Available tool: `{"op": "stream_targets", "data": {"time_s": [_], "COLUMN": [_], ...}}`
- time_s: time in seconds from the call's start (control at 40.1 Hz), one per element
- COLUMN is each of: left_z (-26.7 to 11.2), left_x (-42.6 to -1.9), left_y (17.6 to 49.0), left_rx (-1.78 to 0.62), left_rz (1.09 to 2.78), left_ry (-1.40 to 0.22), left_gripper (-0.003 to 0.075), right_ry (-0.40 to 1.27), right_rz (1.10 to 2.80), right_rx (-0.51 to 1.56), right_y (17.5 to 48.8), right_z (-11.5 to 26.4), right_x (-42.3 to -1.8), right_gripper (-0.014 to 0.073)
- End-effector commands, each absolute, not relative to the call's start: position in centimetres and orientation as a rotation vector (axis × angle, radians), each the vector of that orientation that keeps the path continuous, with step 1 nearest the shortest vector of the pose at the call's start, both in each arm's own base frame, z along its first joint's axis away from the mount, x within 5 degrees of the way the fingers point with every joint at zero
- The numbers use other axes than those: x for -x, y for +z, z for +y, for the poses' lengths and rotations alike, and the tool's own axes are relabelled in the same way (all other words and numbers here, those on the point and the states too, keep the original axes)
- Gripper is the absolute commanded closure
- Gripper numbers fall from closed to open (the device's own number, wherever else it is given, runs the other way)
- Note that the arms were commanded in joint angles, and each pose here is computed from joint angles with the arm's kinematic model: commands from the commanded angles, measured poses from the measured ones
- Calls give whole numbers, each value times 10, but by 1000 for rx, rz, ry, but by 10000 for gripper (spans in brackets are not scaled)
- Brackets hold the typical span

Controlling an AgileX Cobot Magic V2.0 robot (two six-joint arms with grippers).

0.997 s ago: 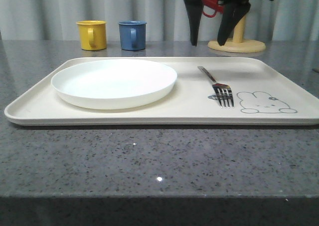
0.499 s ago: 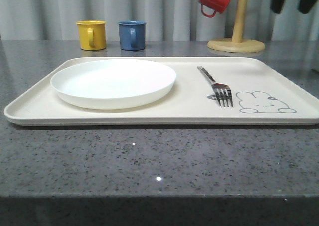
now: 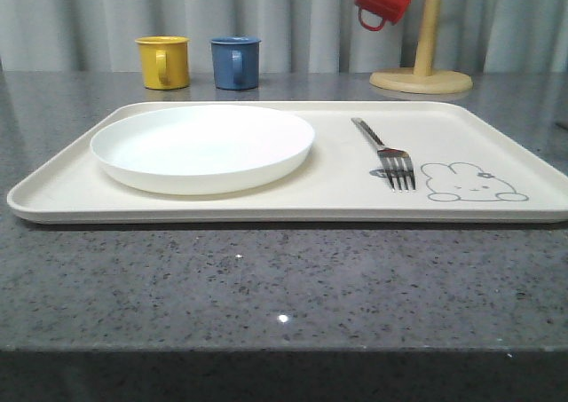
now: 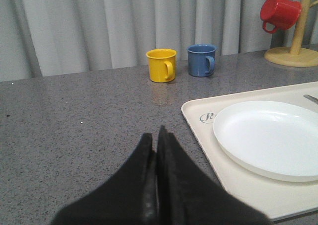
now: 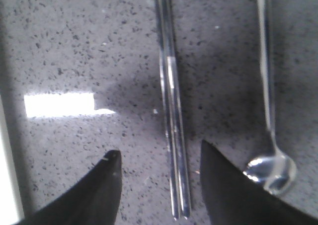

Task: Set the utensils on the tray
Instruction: 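Move the right gripper back over the chopsticks and grasp them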

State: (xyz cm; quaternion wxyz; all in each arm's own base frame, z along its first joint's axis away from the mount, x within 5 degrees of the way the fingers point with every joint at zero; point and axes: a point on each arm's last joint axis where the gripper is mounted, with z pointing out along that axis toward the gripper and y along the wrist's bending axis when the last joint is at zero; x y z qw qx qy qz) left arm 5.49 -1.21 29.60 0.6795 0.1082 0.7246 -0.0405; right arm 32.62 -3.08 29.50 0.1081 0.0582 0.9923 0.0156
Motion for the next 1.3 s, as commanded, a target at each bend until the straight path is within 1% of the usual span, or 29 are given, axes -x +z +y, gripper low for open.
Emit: {"op": "stream_targets", "data": {"time_s": [0.0,0.299,0.698,0.748,0.798,0.947,0.997,1.047,1.147,1.272], "left_z": [-12,-12,-12,-12,-12,-12,-12,-12,-12,-12], "left_x": [-55,-55,-55,-55,-55,-55,-55,-55,-55,-55], "left_y": [311,311,311,311,311,311,311,311,311,311], "left_rx": [-214,-214,-214,-214,-214,-214,-214,-214,-214,-214], "left_rz": [1532,1532,1532,1532,1532,1532,1532,1532,1532,1532], "left_ry": [-106,-106,-106,-106,-106,-106,-106,-106,-106,-106], "left_gripper": [738,738,738,738,738,738,738,738,738,738], "right_ry": [42,18,20,20,21,22,23,23,29,40], "right_rz": [2823,2856,2878,2886,2892,2904,2908,2908,2900,2860], "right_rx": [-159,-155,-158,-158,-158,-159,-159,-161,-206,-254], "right_y": [307,286,272,271,271,270,271,273,284,313], "right_z": [-33,-36,-37,-37,-37,-36,-36,-36,-36,-27], "right_x": [-324,-335,-343,-342,-342,-341,-340,-340,-337,-331], "right_gripper": [202,202,207,230,286,502,549,571,571,571]}}
